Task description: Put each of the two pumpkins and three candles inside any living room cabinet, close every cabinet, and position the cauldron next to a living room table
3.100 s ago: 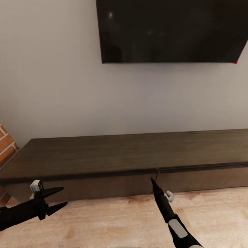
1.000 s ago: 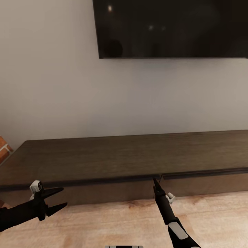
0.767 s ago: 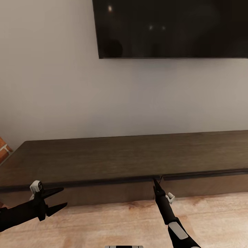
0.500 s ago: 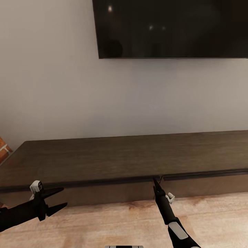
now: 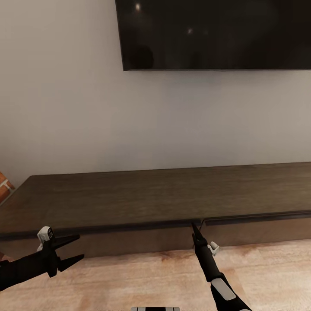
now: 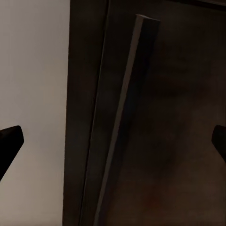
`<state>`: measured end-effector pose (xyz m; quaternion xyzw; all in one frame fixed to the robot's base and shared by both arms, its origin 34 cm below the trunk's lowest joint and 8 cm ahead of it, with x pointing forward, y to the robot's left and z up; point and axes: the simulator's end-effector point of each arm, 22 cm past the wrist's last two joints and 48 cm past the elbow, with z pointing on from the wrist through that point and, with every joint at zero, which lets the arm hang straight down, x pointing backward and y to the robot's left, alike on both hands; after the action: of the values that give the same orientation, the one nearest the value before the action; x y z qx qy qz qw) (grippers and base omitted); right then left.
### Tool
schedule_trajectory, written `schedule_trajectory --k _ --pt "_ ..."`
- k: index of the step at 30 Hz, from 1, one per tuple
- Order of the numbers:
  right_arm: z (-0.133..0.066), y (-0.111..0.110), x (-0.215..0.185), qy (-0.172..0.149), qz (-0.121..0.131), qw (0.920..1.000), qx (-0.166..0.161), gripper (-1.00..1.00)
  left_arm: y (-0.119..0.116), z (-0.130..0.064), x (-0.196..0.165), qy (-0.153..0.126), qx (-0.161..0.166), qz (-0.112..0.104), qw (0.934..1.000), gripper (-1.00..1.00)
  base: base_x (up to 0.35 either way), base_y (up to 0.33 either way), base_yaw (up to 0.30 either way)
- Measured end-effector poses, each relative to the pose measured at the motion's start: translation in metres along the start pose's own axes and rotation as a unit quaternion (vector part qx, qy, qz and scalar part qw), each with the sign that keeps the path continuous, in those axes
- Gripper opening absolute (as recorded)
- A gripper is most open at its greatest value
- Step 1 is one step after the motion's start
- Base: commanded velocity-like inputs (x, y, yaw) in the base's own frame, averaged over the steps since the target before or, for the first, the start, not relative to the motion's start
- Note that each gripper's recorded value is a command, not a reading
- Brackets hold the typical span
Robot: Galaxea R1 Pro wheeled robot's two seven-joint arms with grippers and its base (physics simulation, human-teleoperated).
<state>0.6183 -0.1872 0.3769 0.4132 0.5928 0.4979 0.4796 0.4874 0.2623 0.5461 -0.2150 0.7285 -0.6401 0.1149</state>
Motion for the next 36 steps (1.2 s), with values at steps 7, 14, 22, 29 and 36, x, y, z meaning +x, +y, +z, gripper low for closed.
schedule_trajectory --k 7,14,22,29,36 --pt "-0.0009 -0.0047 0.0011 0.001 0.001 1.0000 0.004 1.00 0.0036 0.0006 -0.0005 0.000 -0.002 -0.004 1.0000 1.00 0.000 0.000 0.000" --pt "-0.0009 -0.0048 0.0010 0.001 0.001 1.0000 0.004 1.00 0.0038 0.0003 -0.0005 0.000 -0.003 -0.004 1.0000 1.00 0.044 0.000 0.000" --pt "-0.0009 -0.0048 0.0010 0.001 0.001 1.0000 0.004 1.00 0.0038 0.0004 -0.0005 0.000 -0.002 -0.004 1.0000 1.00 0.031 0.000 0.000" --pt "-0.0008 -0.0046 0.0015 0.001 0.001 1.0000 0.004 1.00 0.0038 0.0003 -0.0005 0.000 -0.002 -0.004 1.0000 1.00 0.067 0.000 0.000" --pt "-0.0014 -0.0056 0.0024 0.002 0.001 1.0000 0.006 1.00 0.0038 0.0003 -0.0005 0.000 -0.002 -0.004 1.0000 1.00 0.018 0.000 0.000"
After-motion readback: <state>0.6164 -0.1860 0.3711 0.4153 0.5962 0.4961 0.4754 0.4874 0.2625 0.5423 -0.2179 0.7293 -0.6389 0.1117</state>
